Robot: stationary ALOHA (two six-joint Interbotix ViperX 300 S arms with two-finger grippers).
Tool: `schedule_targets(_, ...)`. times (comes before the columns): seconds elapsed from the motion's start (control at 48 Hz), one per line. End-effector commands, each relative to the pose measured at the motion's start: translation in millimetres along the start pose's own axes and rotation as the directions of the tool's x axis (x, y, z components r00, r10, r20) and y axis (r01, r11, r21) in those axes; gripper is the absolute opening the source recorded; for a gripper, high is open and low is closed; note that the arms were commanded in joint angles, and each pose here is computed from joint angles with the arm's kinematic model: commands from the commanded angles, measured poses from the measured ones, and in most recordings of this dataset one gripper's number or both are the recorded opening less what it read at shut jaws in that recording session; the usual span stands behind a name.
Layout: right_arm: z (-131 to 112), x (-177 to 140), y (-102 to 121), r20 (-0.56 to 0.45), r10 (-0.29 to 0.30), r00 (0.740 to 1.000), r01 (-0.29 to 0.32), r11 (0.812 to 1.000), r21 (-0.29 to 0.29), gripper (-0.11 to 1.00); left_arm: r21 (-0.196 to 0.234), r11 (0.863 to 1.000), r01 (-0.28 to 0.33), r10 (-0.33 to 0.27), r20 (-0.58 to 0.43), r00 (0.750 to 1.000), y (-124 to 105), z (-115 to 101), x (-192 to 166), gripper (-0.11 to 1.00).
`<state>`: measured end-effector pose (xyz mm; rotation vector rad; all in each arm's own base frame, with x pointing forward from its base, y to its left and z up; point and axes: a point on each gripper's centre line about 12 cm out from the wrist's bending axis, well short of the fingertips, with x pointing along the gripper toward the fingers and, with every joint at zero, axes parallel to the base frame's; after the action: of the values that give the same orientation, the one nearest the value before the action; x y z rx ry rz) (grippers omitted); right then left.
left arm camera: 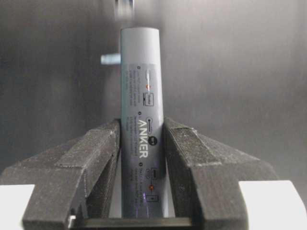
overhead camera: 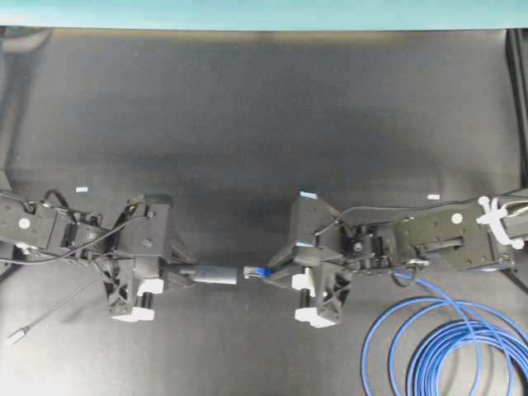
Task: Insert the LAN cable into the hub.
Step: 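Lift both and bring the blue plug toward the hub's port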
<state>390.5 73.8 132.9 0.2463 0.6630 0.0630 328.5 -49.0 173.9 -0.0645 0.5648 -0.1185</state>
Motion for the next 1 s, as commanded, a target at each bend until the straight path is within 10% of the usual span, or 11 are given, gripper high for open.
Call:
schedule_targets(0.0, 4.5, -0.5, 4.3, -0.001, 0.007, 1.000, -0.007, 1.000, -0.002, 0.11, 0.001, 1.000, -0.007, 0.007, 0.033, 0.999, 2.7, 14.2, 1.3, 0.28)
schedule_targets(0.98, 2.6, -0.5, 7.2, -0.018, 0.010, 1.000, -0.010, 1.000, -0.008, 0.11, 0.019, 1.000, -0.019, 0.019, -0.024, 1.000, 4.5, 18.3, 16.7, 0.28)
